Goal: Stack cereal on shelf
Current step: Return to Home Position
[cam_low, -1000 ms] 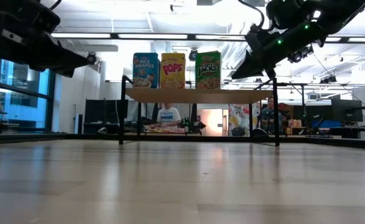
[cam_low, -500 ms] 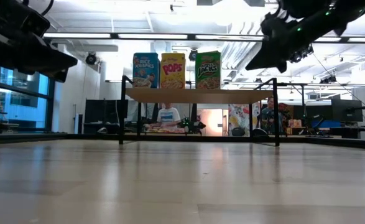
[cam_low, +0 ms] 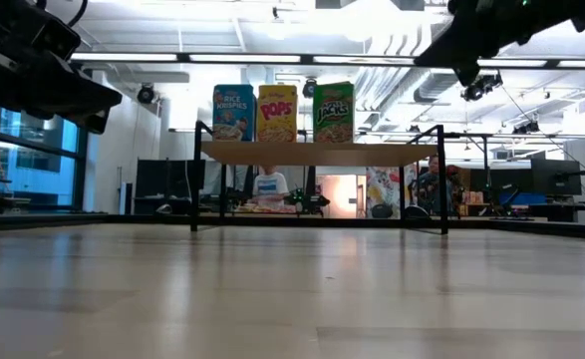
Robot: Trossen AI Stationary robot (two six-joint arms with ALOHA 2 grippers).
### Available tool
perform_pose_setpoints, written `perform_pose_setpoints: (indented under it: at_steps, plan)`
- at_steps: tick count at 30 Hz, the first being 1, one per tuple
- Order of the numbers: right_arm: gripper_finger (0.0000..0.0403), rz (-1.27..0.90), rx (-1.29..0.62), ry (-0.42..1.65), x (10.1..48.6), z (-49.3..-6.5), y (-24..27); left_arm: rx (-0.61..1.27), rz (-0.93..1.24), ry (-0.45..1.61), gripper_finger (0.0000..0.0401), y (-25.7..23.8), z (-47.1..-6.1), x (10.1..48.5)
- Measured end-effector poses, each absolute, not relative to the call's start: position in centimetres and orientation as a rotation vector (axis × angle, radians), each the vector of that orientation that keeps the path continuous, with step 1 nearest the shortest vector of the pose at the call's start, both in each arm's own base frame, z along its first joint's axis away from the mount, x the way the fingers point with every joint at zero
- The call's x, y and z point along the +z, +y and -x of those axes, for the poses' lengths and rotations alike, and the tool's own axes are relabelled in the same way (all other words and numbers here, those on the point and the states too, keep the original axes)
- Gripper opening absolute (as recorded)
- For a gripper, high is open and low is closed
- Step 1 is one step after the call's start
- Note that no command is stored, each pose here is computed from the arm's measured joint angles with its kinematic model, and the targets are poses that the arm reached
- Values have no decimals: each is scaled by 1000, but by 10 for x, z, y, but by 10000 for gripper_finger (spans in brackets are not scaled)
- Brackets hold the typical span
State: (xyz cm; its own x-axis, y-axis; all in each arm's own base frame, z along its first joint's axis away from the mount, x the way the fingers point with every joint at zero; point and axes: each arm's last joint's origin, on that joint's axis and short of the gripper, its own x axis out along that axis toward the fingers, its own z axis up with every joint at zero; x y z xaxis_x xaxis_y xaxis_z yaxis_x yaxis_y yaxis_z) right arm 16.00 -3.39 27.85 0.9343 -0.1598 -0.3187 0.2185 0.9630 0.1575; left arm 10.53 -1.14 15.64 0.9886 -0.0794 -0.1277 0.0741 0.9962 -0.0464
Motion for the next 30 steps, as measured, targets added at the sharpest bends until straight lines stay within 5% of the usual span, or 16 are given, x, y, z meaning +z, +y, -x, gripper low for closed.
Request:
perform_pose_setpoints:
  at_steps: [14, 19, 30]
  plan:
    - [0, -75, -93, 277, 275, -161, 18, -71, 84, 131, 0, -11, -105, 156]
    - [0, -78, -80, 201, 244, -150, 16, -71, 84, 130, 0, -11, -105, 157]
    - [0, -104, -79, 9, 242, -105, 2, -71, 84, 130, 0, -11, -105, 157]
